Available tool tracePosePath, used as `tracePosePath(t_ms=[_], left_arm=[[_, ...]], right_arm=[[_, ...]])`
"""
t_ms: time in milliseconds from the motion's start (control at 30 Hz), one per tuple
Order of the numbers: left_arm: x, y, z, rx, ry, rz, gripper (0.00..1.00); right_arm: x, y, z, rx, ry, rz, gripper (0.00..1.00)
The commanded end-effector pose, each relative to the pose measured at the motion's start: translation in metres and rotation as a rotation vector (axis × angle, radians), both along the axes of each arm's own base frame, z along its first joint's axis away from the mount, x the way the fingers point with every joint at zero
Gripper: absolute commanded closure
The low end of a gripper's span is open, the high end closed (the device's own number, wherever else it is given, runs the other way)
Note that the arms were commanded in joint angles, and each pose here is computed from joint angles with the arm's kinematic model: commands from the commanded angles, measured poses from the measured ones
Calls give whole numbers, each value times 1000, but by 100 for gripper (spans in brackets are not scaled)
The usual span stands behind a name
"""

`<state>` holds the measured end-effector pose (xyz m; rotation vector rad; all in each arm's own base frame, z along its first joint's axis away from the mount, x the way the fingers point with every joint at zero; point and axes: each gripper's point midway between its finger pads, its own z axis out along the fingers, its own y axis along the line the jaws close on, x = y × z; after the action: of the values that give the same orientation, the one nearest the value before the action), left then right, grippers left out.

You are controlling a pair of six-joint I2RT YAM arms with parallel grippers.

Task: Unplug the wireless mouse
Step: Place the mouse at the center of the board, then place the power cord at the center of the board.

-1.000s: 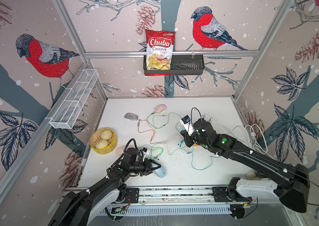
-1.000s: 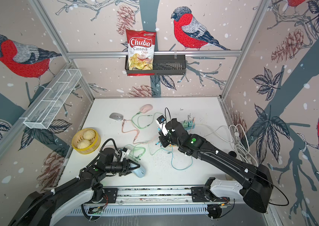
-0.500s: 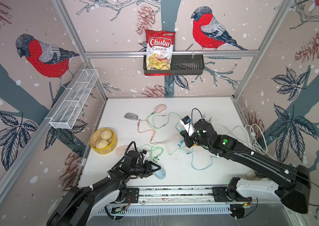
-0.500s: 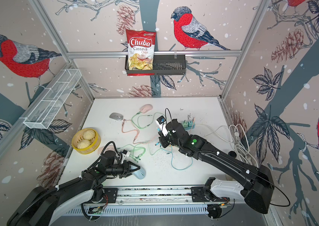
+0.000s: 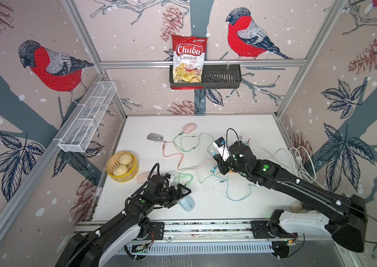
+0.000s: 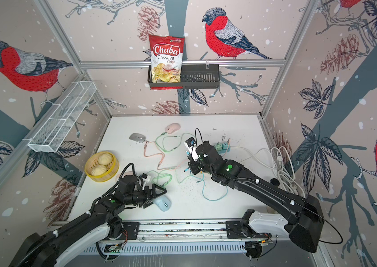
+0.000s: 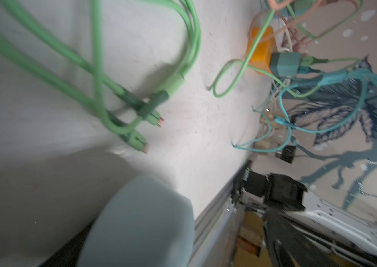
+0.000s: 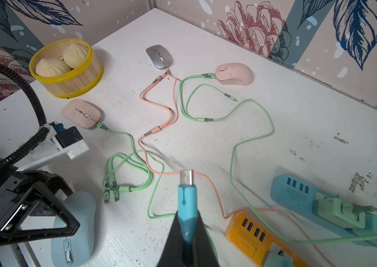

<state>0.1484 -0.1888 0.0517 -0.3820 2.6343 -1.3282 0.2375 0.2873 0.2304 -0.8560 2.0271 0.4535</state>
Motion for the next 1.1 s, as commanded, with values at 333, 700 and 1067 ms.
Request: tracePosePath(t_ms=[333, 700, 1067], left_arm=[[8, 44, 35, 308, 64, 141, 3], [81, -13, 178, 37, -523, 17, 9], [141, -59, 232, 52, -749, -170, 13]], right_arm=[[-2, 10, 2, 20, -13, 23, 100], [-58, 43, -50, 52, 242, 197, 92], [-44, -8, 30, 199, 136, -13, 0]])
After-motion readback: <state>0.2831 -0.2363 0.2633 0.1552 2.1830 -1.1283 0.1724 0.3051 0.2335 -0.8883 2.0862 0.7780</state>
